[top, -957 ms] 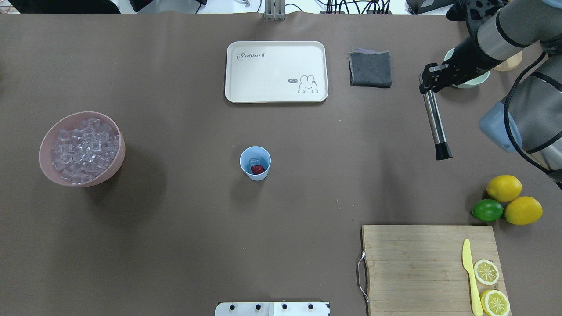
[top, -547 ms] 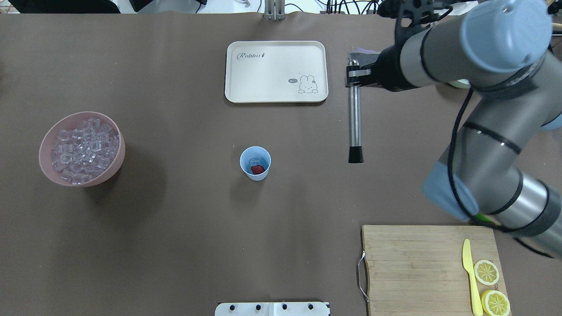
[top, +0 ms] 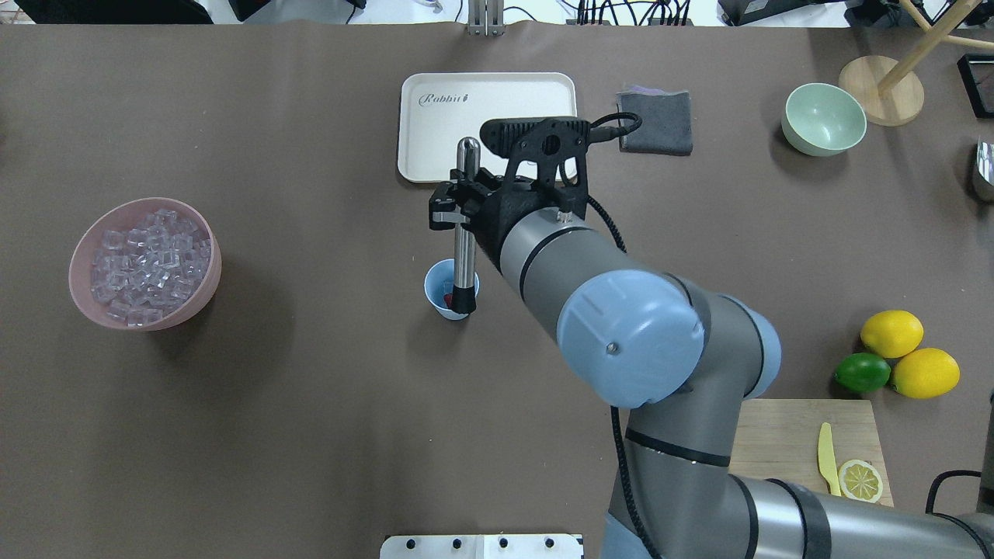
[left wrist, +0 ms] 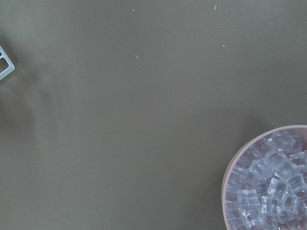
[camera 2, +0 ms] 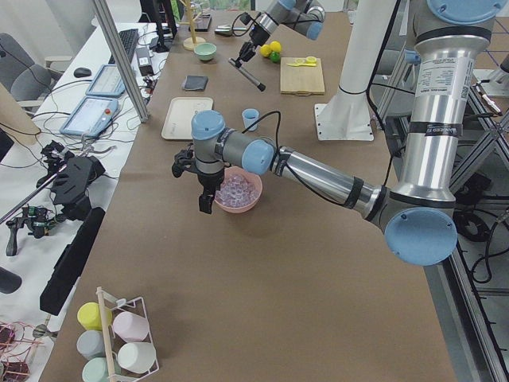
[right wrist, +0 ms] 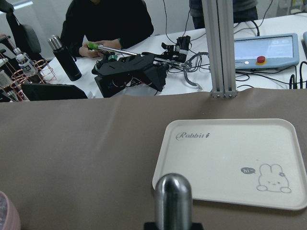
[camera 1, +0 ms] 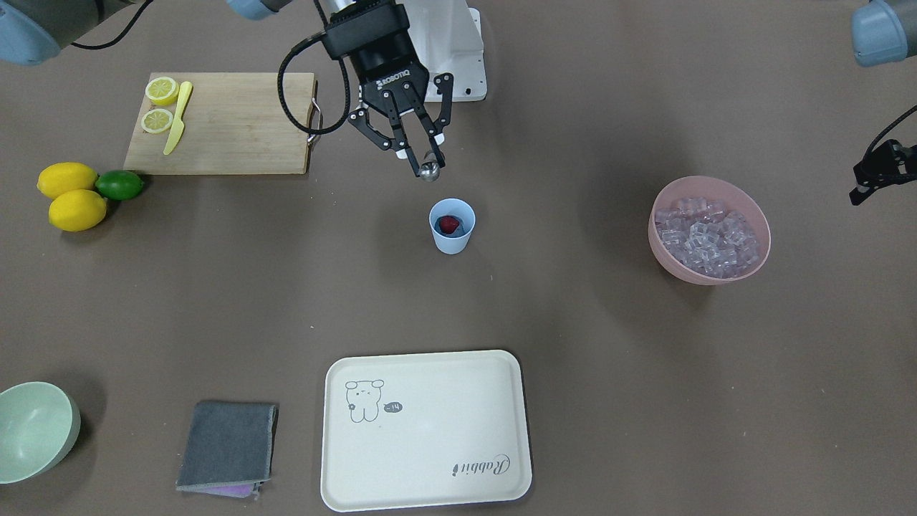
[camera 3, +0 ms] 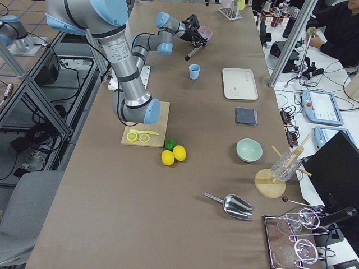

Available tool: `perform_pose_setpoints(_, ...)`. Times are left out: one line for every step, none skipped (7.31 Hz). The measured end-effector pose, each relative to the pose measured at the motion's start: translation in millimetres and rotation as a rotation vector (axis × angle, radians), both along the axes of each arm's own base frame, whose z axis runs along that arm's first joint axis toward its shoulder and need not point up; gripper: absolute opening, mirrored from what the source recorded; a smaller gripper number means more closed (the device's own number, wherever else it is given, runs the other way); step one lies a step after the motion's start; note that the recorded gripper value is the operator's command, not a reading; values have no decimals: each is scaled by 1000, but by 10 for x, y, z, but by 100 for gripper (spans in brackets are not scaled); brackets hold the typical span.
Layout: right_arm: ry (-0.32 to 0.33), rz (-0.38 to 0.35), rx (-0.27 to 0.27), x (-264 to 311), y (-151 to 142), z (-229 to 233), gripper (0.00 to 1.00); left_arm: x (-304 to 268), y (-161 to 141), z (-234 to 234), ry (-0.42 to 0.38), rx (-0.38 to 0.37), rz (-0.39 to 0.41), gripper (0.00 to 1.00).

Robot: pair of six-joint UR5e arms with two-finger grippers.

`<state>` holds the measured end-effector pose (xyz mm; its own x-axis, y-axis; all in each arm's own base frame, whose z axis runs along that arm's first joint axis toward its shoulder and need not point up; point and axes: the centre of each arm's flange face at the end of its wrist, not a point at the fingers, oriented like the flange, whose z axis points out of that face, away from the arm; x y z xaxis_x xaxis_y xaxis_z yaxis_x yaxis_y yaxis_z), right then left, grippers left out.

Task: Mash ice and strawberries in cup
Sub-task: 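Pound the muddler up and down inside the cup with the right gripper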

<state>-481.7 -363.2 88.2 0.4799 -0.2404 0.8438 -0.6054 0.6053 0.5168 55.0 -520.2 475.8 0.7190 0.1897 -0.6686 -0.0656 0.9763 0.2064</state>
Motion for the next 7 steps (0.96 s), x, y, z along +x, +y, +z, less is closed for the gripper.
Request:
perform_pose_setpoints(-27, 38, 23, -174, 28, 74, 0, 1, -5, 3, 0, 1, 1, 98)
perform_pose_setpoints(-34, 65, 43, -280, -26, 160, 0, 2, -8, 2, 0, 2, 1, 98)
perform_pose_setpoints(-15, 85, 64, -326, -110, 229, 0, 2, -7, -10, 1, 4, 1, 98)
perform_pose_setpoints(2, 95, 76, -356, -174, 279, 0, 1, -2, -27, 2, 7, 0, 98)
perform_pose_setpoints(14, 101, 80, -413, -224, 334, 0, 0, 3, -40, 2, 9, 0, 98)
perform_pose_setpoints(15, 106, 82, -506, -278, 404, 0, -1, 5, -40, 2, 9, 1, 98)
perform_pose_setpoints(7, 108, 86, -601, -306, 473, 0, -1, 5, -36, 2, 9, 1, 98)
